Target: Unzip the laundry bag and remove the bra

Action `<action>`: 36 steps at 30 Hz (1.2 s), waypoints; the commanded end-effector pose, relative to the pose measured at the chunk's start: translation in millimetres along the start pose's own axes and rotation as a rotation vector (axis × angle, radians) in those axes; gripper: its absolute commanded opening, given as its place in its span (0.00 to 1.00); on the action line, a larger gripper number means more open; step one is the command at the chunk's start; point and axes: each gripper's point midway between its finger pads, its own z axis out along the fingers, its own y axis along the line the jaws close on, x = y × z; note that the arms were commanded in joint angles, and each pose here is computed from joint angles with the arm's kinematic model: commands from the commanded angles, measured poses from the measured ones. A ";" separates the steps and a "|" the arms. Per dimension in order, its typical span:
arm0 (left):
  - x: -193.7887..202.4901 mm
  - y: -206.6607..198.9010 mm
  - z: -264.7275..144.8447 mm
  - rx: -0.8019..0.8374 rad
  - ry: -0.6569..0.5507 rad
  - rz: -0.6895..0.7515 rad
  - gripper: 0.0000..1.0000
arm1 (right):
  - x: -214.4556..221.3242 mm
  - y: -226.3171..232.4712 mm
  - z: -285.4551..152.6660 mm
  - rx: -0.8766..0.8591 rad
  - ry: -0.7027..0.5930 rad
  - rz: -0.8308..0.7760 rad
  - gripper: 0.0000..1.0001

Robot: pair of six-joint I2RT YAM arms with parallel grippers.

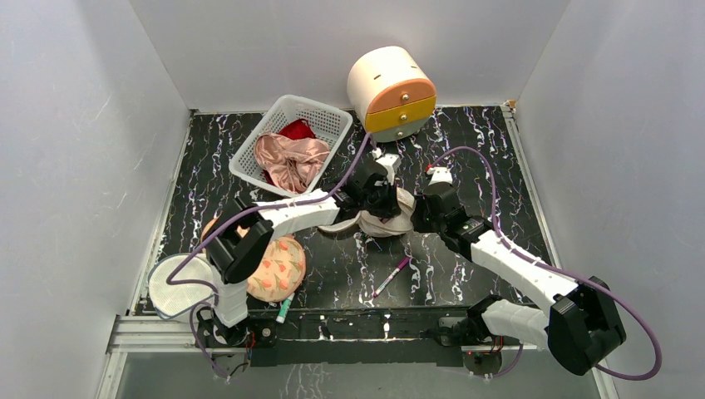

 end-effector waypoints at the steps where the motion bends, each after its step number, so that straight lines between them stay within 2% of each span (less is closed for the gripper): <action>1: -28.4 -14.0 -41.1 0.007 -0.079 0.043 0.00 | -21.7 3.2 -4.7 0.004 -0.060 0.022 0.00; 8: -23.8 -12.1 -51.4 -0.004 -0.065 0.047 0.01 | -34.6 6.2 -10.3 0.005 -0.086 0.038 0.00; 15: -1.2 -4.8 -25.6 -0.003 0.008 0.014 0.06 | -49.6 29.8 -24.8 -0.110 -0.106 0.069 0.00; 29: -1.6 -0.8 0.2 0.028 0.027 -0.086 0.35 | -28.3 27.0 -14.7 -0.107 -0.038 0.048 0.00; 36: -8.3 -5.2 6.9 0.042 0.023 -0.084 0.38 | -25.1 27.5 -13.9 -0.112 -0.026 0.044 0.00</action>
